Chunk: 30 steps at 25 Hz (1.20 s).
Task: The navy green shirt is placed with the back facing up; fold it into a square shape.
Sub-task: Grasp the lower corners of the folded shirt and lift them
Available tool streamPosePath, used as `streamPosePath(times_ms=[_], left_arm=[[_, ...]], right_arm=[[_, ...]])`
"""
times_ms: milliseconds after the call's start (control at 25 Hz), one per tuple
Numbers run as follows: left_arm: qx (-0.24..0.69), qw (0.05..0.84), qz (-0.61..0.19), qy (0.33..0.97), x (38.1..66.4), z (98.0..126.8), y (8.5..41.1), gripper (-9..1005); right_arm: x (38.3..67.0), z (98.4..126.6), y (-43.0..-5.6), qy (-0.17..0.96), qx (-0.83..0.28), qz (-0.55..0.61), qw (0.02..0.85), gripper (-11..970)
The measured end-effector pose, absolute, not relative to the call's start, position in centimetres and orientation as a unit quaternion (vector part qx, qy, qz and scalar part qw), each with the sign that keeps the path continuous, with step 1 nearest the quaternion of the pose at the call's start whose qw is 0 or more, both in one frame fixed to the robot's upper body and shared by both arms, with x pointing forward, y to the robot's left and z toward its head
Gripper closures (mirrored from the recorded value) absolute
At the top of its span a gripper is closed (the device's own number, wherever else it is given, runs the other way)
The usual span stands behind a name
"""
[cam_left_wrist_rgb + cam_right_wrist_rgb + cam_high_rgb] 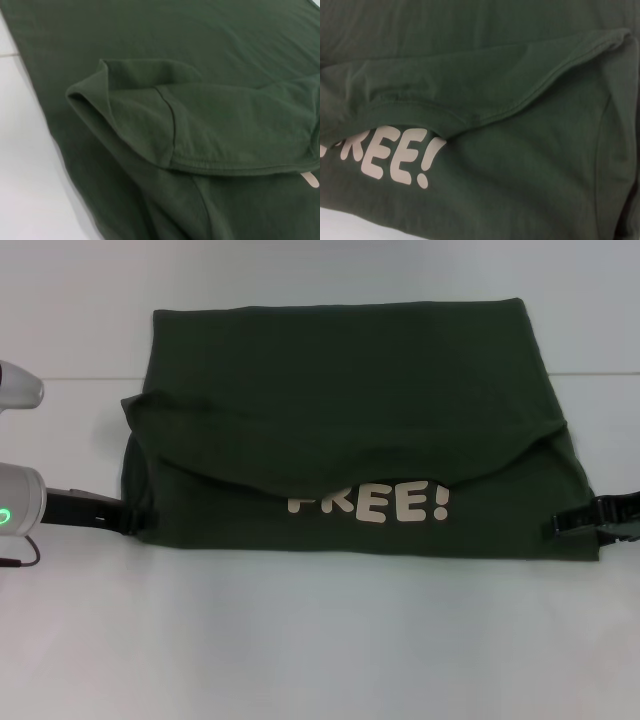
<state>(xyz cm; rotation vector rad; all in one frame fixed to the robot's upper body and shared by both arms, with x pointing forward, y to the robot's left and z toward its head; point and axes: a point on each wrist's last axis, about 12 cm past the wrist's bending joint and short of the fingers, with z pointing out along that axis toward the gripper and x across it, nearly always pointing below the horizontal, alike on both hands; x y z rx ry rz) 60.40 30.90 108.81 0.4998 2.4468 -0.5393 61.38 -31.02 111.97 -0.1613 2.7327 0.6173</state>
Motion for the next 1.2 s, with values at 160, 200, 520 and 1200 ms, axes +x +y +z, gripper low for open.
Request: streamPosePath(times_ms=[160, 200, 520, 1200], left_arm=[[0.187, 0.289, -0.202, 0.917, 60.4, 108.8, 30.9, 996], [0.187, 0.289, -0.202, 0.917, 60.4, 108.8, 30.9, 996], [0.187, 0.29, -0.203, 0.916, 60.4, 108.8, 30.9, 996], [0.188, 0.294, -0.205, 0.914, 60.7, 109.1, 30.7, 995]], right_arm=[[61.5, 111.5, -30.8, 0.96, -0.054, 0.215, 0.17, 103], [61.5, 111.5, -30.8, 0.96, -0.054, 0.214, 0.171, 106], [61.7, 111.2, -30.5, 0.96, -0.053, 0.211, 0.176, 126], [61.7, 110.9, -30.0, 0.959, -0.059, 0.2, 0.19, 498]])
